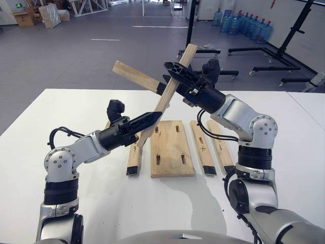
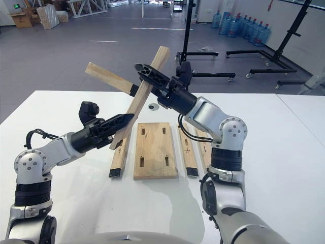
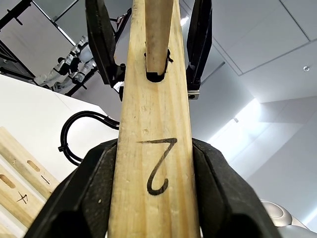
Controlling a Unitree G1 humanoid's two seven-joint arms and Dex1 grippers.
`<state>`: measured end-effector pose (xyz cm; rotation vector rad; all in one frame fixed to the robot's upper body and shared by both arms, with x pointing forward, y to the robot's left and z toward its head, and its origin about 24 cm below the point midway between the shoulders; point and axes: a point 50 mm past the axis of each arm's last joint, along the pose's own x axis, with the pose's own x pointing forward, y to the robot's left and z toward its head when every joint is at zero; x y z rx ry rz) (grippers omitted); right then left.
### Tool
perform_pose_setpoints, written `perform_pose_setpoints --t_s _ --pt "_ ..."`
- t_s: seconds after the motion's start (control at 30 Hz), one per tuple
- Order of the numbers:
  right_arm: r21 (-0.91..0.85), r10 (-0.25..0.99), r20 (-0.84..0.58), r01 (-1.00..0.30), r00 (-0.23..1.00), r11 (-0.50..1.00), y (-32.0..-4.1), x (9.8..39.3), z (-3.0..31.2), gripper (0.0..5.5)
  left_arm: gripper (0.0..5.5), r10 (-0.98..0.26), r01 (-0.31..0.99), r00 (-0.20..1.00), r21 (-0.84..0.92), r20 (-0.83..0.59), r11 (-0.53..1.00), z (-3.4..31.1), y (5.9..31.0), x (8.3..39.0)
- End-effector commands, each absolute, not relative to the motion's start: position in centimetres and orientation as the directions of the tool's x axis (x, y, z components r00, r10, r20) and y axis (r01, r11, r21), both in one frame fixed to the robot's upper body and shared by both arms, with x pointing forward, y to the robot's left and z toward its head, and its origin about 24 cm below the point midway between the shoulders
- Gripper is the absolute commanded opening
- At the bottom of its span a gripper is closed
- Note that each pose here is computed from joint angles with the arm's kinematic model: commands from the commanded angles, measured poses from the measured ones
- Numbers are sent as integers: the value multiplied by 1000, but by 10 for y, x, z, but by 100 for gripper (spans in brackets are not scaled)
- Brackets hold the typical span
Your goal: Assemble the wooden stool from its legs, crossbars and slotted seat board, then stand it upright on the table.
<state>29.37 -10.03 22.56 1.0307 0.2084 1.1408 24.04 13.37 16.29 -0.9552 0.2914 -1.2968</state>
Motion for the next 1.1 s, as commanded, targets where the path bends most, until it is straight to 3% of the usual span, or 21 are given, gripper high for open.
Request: perform_pose_setpoints --t_s 0.03,0.27,0.63,0.7,0.9,1.0,1.1 --pt "764 818 343 -644 461 43 -102 292 225 314 202 -904 690 301 -724 305 -15 163 135 239" --pt "767 816 341 -640 467 46 -101 291 224 205 202 -908 689 298 -725 295 -9 161 134 238" --pt "744 808 338 -663 483 85 -107 287 221 205 202 -906 704 344 -706 248 74 159 133 244" --pt "737 804 340 -670 487 95 -109 287 221 205 259 -903 718 346 -692 253 81 160 133 244" --pt "700 789 323 -693 522 173 -118 291 213 205 341 -854 727 426 -674 300 126 170 141 253" --pt "604 748 341 -743 569 289 -137 297 215 205 385 -809 700 529 -670 256 246 168 155 256" --pt "425 701 321 -758 637 494 -161 312 216 205 426 -734 617 669 -640 120 458 155 176 254"
